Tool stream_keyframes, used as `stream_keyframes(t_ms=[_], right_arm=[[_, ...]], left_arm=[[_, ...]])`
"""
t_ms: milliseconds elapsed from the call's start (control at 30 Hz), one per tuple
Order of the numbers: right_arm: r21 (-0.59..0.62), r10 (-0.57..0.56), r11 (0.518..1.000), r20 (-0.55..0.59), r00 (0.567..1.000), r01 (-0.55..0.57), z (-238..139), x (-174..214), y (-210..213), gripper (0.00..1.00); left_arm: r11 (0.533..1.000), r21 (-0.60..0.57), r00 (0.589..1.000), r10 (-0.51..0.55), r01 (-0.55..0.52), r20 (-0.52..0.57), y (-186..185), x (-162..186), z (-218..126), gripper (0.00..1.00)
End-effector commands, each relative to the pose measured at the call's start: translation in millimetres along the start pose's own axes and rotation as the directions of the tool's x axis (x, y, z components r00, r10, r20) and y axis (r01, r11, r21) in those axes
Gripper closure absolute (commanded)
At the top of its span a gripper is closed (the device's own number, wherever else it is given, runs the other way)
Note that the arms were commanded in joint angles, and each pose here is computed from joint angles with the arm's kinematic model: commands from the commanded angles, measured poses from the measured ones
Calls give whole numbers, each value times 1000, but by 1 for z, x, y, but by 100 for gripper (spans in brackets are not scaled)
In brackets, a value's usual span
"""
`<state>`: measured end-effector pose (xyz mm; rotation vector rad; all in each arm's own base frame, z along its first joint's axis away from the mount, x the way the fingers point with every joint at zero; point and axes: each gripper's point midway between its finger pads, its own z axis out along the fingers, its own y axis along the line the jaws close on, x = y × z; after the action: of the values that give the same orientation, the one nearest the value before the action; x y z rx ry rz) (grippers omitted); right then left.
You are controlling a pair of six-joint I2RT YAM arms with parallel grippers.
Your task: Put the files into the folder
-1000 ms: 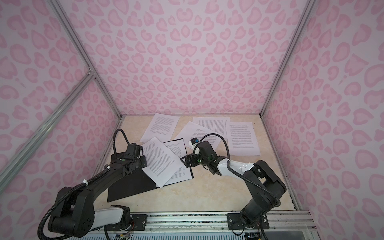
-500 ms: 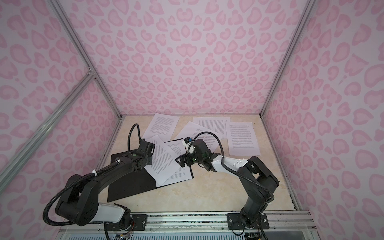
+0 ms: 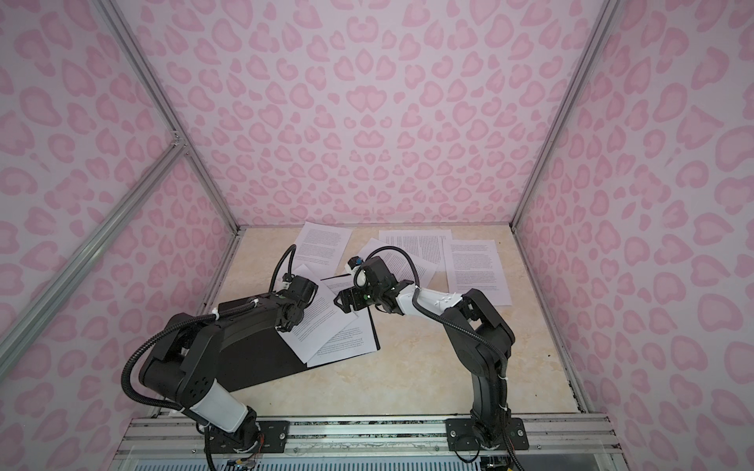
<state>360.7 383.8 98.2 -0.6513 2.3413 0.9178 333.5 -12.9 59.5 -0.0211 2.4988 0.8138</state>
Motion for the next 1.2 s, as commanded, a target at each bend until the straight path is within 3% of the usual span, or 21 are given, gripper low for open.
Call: stream_keyframes(t_ms=[0, 267, 500, 733, 900, 1167], right_arm=[[-18, 22, 1000, -69, 997, -23, 15, 4, -3, 7], [-49, 29, 998, -134, 991, -36, 48, -6, -3, 11], [-126, 29, 991, -203, 979, -56, 67, 7, 14, 23], [-176, 68, 978, -244, 967, -113, 82, 11, 21, 40], [-192, 88, 971, -258, 962, -140, 87, 10, 23, 60], [-256, 124, 947, -264, 957, -193, 89, 5, 36, 70]], left_arm=[[998, -48, 1000, 31, -31, -3, 4, 2, 4, 97], [998, -48, 999, 42, -43, -24, -2, 8, 11, 97], [999, -37, 999, 32, -32, -17, -2, 6, 10, 97], [999, -28, 1000, 27, -28, -14, -3, 6, 9, 97], [999, -27, 1000, 23, -23, -10, -2, 6, 8, 97], [999, -27, 1000, 18, -18, -5, -1, 5, 7, 97]])
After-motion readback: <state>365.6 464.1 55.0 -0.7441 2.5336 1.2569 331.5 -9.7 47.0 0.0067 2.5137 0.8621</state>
